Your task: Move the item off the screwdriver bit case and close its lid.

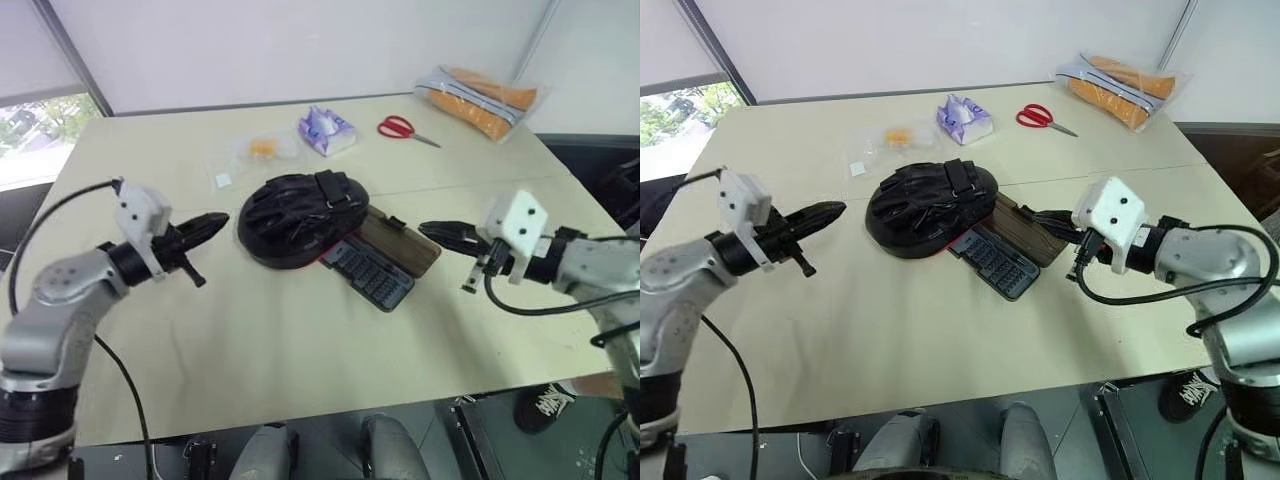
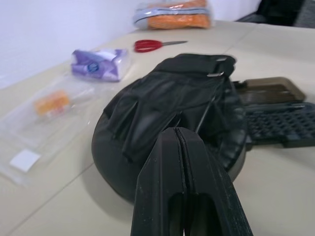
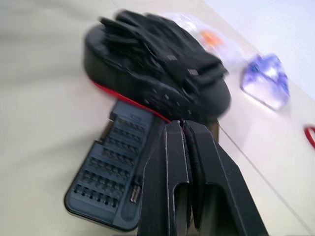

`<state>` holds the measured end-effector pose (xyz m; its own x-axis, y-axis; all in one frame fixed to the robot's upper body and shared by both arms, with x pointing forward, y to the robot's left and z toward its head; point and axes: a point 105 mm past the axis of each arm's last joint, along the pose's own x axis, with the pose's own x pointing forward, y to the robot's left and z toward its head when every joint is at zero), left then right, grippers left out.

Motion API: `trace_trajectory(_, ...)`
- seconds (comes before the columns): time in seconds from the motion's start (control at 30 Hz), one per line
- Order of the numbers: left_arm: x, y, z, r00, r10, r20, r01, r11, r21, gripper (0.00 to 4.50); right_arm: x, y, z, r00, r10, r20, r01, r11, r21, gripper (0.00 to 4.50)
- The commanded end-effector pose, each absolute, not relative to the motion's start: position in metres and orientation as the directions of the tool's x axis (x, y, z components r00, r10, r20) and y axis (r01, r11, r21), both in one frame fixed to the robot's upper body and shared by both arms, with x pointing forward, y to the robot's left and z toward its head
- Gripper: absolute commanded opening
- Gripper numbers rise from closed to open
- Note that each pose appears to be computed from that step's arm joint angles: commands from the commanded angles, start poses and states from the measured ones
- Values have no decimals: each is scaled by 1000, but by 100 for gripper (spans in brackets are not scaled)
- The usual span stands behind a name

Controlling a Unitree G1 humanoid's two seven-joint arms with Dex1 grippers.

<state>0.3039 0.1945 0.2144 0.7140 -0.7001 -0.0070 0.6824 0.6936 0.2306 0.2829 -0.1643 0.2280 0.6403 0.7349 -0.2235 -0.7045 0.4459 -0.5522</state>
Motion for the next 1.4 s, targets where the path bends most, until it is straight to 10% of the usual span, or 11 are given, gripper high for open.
trace_trajectory(0.03,305,199,228,720,-693,42,670,709,219,0,278,-157,236,607,765,-217,-714,404,-572,8)
trace_trajectory(0.93,307,183,218,683,-730,-19,720,669,186,0,281,-147,240,610,771,-180,-698,416,-583,8)
trace_trajectory(1.03,312,175,217,664,-748,-17,740,653,163,80,281,-147,240,612,771,-176,-697,421,-581,0)
trace_trajectory(1.27,331,145,207,569,-822,-37,817,559,140,436,283,-144,242,620,769,-156,-687,436,-581,0)
trace_trajectory(1.4,350,131,195,538,-838,-89,837,520,172,444,282,-141,240,625,768,-141,-683,449,-576,0)
